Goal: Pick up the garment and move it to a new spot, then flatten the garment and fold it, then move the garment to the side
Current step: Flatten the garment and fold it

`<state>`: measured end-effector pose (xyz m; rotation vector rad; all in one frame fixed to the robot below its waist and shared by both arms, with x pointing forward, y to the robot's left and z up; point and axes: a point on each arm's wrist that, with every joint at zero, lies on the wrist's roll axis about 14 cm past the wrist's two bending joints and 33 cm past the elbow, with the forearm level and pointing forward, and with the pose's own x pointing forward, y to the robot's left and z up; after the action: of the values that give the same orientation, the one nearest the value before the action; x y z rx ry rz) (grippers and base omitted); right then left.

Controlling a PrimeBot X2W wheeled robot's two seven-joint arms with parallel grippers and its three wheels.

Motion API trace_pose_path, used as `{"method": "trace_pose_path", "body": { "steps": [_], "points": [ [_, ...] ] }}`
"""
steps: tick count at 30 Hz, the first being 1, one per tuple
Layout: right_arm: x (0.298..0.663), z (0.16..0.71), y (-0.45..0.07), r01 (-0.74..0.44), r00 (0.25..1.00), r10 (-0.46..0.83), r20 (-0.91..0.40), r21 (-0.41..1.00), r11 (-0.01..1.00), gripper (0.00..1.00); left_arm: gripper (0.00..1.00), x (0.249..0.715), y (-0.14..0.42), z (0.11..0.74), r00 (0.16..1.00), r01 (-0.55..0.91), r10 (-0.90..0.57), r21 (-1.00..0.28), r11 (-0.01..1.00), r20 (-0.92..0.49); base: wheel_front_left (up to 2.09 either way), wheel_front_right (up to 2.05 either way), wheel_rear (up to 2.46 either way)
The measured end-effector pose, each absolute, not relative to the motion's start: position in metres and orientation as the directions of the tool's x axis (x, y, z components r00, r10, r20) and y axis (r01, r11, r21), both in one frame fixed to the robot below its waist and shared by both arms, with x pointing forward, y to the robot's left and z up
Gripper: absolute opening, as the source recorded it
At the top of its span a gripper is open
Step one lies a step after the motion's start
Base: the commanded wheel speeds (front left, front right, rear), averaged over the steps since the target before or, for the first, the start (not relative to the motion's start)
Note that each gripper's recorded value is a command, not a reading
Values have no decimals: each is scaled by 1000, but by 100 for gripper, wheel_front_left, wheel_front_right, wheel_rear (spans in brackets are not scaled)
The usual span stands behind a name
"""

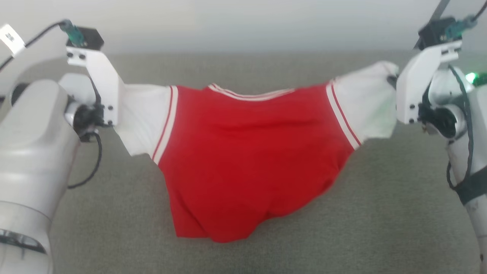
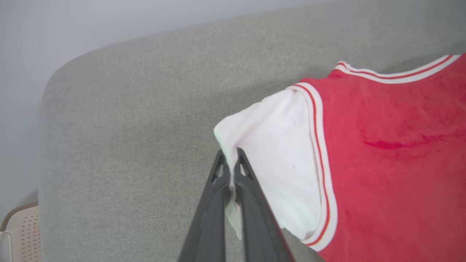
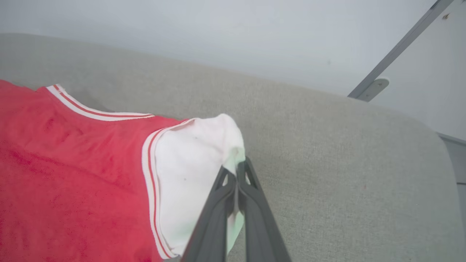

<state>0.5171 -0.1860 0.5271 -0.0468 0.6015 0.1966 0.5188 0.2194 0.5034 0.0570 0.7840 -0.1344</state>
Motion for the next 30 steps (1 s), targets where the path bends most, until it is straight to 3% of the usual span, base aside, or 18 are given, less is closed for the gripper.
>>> {"method": "trace_pose_path", "body": {
  "steps": [12,22,30],
  "points": [
    [505,681,-178,-225,957,211,-198,-53,973,0,0,528,203,639,865,180,-127,65,981,-485,0,0,0],
    [524,724,-176,-202,978,194,-82,-108,973,0,0,550,192,704,939,180,-139,106,978,-316,0,0,0],
    [570,754,-178,-150,982,170,78,-211,966,0,0,594,187,753,987,146,-133,155,977,-91,0,0,0]
  ]
}}
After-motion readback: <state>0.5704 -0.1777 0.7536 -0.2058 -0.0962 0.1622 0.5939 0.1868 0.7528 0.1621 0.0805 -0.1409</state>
